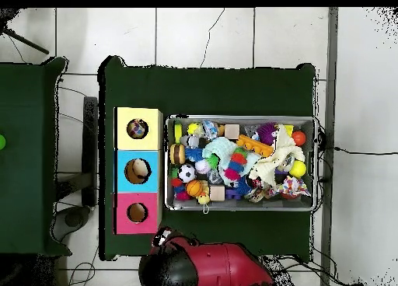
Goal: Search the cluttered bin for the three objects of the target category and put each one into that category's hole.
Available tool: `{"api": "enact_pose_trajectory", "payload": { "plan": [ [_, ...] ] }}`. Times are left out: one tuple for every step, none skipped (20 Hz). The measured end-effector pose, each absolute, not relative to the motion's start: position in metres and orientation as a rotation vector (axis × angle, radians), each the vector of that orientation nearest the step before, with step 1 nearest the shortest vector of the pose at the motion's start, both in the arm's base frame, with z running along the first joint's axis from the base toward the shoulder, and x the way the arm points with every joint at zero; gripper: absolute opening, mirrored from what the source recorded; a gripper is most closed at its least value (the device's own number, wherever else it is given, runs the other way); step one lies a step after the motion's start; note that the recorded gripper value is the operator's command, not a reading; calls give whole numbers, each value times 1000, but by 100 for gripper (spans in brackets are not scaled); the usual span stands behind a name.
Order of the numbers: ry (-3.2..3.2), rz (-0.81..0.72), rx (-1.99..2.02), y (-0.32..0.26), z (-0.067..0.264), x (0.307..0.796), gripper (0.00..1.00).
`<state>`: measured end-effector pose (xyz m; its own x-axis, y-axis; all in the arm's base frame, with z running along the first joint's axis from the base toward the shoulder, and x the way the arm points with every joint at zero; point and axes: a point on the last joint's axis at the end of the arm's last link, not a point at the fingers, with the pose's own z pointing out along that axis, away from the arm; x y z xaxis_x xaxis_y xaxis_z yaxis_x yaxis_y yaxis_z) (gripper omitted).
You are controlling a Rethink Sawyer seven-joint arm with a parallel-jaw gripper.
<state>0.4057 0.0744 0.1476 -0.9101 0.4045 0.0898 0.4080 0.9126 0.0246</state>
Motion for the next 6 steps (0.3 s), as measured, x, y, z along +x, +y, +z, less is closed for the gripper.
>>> {"api": "enact_pose_trajectory", "payload": {
  "plan": [
    [-2989,-66,-637,74,147,405,0],
    [-2988,-66,-637,74,147,405,0],
    [-2989,-67,-638,74,147,406,0],
    [-2988,-68,-641,73,147,406,0],
    [-2986,-67,-641,73,147,406,0],
    [-2985,-66,-642,73,147,406,0]
  ]
}}
